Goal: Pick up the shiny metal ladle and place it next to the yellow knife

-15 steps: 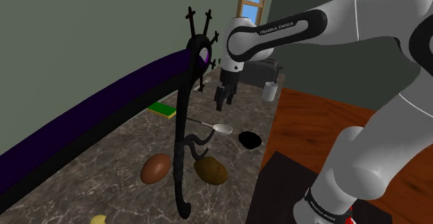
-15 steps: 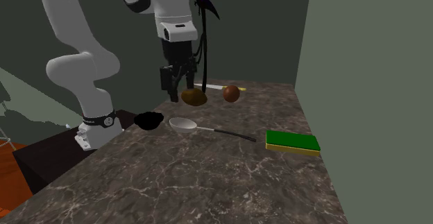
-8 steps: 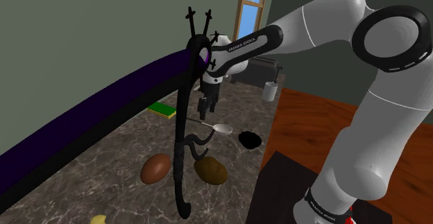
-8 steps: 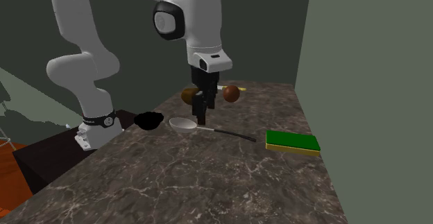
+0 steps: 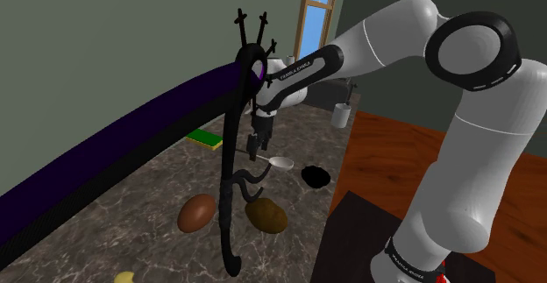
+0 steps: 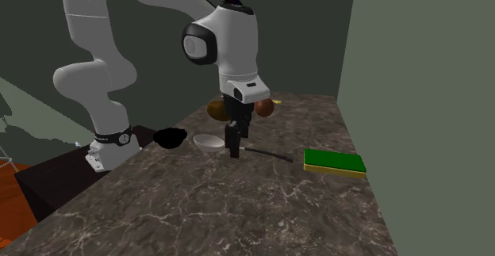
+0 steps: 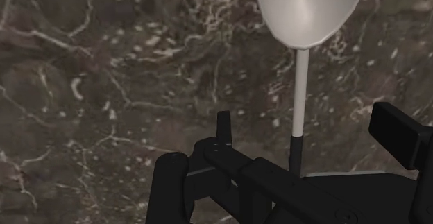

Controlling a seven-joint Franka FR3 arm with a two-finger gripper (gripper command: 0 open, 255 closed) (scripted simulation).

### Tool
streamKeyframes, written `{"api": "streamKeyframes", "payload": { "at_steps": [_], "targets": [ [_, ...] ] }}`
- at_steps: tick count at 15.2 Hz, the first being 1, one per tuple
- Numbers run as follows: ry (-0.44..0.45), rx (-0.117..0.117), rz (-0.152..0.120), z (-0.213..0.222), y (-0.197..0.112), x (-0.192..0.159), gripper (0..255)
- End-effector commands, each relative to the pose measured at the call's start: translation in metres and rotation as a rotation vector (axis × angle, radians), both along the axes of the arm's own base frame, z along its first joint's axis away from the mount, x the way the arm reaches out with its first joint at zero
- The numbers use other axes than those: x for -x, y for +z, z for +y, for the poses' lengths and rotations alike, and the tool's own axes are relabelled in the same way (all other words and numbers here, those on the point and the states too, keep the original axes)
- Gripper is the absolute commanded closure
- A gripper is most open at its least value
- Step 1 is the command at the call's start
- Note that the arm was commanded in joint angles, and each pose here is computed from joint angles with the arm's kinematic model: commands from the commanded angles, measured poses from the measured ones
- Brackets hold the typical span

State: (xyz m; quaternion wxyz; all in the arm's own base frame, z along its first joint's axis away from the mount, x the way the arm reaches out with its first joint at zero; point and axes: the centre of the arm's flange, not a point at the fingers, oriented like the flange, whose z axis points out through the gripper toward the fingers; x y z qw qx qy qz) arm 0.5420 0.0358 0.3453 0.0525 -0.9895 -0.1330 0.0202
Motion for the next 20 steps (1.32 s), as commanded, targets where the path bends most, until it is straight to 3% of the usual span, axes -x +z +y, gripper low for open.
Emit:
{"api": "streamKeyframes", "payload": {
  "at_steps": [1,8,9,20],
  "targets": [
    [0.0,0.0,0.0,0.002,-0.008,-0.001,0],
    [0.0,0.0,0.0,0.002,-0.008,-0.001,0],
    [0.0,0.0,0.0,0.002,-0.008,-0.001,255],
    [0.0,0.0,0.0,0.002,0.003,-0.001,255]
  ]
}}
